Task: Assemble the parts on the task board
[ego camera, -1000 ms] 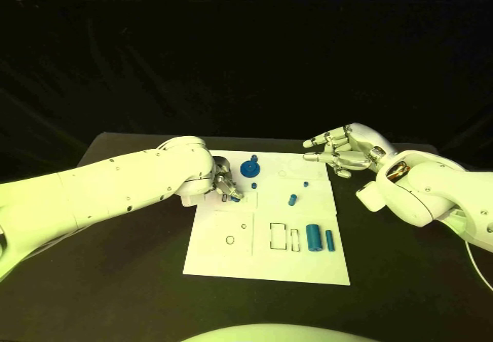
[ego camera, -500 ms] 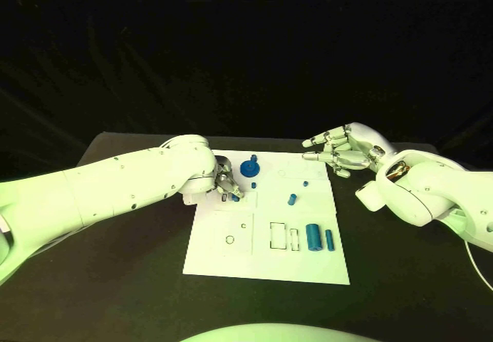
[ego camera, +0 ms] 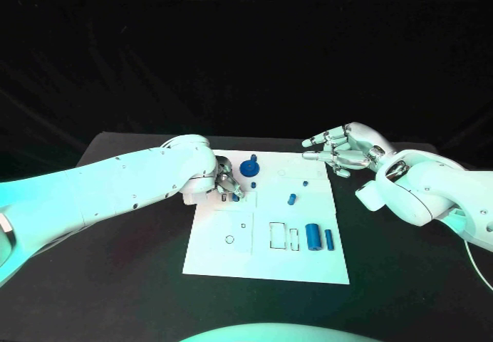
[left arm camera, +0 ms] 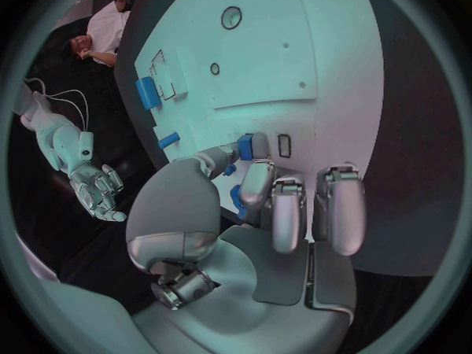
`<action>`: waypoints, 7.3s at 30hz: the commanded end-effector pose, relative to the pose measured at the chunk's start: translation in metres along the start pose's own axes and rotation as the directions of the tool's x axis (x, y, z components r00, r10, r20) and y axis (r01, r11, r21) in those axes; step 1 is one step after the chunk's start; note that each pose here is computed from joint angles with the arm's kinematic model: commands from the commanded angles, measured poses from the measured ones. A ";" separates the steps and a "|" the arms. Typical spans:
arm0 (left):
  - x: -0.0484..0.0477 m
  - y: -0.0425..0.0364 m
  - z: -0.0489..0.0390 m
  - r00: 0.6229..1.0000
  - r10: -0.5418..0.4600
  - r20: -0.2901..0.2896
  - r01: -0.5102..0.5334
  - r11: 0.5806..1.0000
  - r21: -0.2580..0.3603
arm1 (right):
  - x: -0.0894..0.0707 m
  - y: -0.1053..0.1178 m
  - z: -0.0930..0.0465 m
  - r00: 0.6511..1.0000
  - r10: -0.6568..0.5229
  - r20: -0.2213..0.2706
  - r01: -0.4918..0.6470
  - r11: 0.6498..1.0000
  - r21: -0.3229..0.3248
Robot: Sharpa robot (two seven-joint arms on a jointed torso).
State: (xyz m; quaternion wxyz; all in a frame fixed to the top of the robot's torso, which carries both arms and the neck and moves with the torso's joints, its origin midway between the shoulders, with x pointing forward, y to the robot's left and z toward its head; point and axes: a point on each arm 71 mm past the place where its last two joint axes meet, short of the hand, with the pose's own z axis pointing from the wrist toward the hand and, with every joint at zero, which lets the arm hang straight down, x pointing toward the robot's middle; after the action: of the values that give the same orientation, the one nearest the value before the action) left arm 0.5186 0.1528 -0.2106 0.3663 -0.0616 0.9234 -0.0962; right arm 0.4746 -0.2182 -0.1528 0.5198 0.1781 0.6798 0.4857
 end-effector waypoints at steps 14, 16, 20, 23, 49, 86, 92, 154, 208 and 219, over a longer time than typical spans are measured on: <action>0.0058 0.0009 0.0023 0.999 0.018 -0.031 -0.018 1.000 -0.010 | 0.001 0.001 0.000 1.000 0.001 -0.012 -0.001 1.000 -0.009; 0.0052 0.0014 0.0024 1.000 0.014 -0.026 -0.014 1.000 -0.012 | 0.001 0.001 0.000 1.000 0.001 -0.013 -0.001 1.000 -0.009; 0.0035 0.0024 0.0023 1.000 0.002 -0.012 -0.002 1.000 -0.013 | 0.002 0.001 0.000 1.000 0.001 -0.014 -0.002 1.000 -0.008; 0.0012 0.0044 0.0005 1.000 -0.008 0.002 0.008 1.000 -0.012 | 0.001 0.001 0.000 1.000 0.001 -0.014 -0.001 1.000 -0.008; -0.0988 0.0170 -0.0414 0.991 -0.065 0.113 0.069 0.997 -0.031 | 0.002 -0.001 0.002 1.000 0.001 -0.019 -0.001 1.000 -0.001; -0.0824 0.0343 0.0233 1.000 -0.025 0.005 0.025 0.992 -0.126 | 0.007 0.002 0.006 0.999 0.001 -0.033 -0.001 1.000 -0.016; -0.0822 0.0335 0.0235 1.000 -0.030 0.008 0.031 0.992 -0.120 | 0.007 0.002 0.006 0.999 0.001 -0.033 -0.001 1.000 -0.015; -0.0677 0.0345 -0.0065 0.990 -0.133 0.044 0.130 0.989 0.065 | 0.006 0.001 0.005 0.999 0.002 -0.036 -0.003 1.000 -0.013; -0.0123 0.0402 -0.0070 0.999 0.048 0.008 -0.048 0.999 0.025 | 0.005 0.000 0.005 1.000 -0.001 -0.020 0.001 1.000 -0.007; -0.0090 0.0395 -0.0077 0.997 0.072 -0.009 -0.071 0.997 0.024 | 0.005 -0.001 0.005 1.000 -0.002 -0.022 0.002 1.000 -0.007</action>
State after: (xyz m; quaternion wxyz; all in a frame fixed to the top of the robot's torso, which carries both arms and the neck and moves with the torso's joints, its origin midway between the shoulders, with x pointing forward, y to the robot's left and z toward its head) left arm 0.5220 0.1944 -0.2023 0.3819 -0.0389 0.9172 -0.1065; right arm 0.4781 -0.2136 -0.1555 0.5143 0.1755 0.6836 0.4872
